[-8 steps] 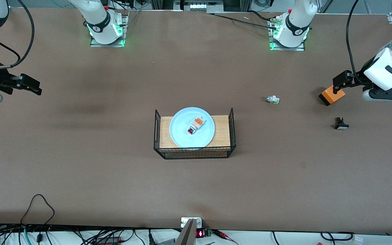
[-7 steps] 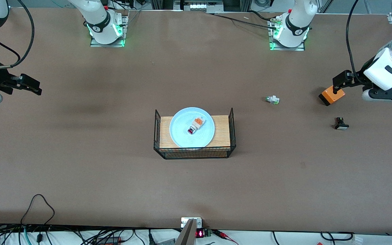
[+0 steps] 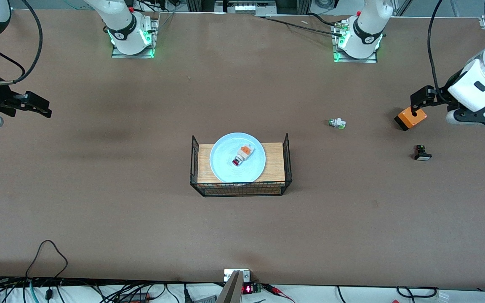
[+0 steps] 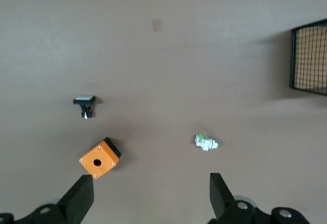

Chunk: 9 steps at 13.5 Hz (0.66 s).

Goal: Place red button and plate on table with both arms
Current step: 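Move the left gripper from rest toward the basket, then lower the left gripper onto the red button on the plate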

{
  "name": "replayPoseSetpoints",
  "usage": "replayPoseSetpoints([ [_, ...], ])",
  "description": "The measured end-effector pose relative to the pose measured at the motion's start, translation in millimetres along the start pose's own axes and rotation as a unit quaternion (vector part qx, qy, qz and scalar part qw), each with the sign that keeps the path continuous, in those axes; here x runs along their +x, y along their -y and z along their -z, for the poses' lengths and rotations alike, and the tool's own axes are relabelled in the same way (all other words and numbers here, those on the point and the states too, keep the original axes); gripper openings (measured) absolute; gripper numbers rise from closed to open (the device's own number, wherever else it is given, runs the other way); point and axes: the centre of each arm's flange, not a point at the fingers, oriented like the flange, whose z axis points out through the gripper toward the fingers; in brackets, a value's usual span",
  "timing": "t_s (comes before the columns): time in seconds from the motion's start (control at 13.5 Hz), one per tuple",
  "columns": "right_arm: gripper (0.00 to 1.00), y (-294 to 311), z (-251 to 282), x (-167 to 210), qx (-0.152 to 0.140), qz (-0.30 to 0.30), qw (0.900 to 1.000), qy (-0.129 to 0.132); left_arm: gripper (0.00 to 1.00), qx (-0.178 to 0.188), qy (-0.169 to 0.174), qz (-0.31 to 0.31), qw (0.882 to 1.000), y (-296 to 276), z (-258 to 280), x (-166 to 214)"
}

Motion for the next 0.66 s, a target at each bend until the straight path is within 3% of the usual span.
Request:
replayPoseSetpoints([
  [0.22,1.00,0,0,0,0.000,0.000,1.000,0.000,1.00,-0.021,0.003,-0.024,0.999,-33,3,7],
  [0.52,1.00,6,-2,1,0.000,0.005,1.000,0.002,1.00,-0.053,0.019,-0.119,0.991,-154,-15,14],
  [0.66,1.00,6,-2,1,0.000,0.005,1.000,0.002,1.00,-0.067,-0.025,-0.158,0.985,-230,-30,22],
])
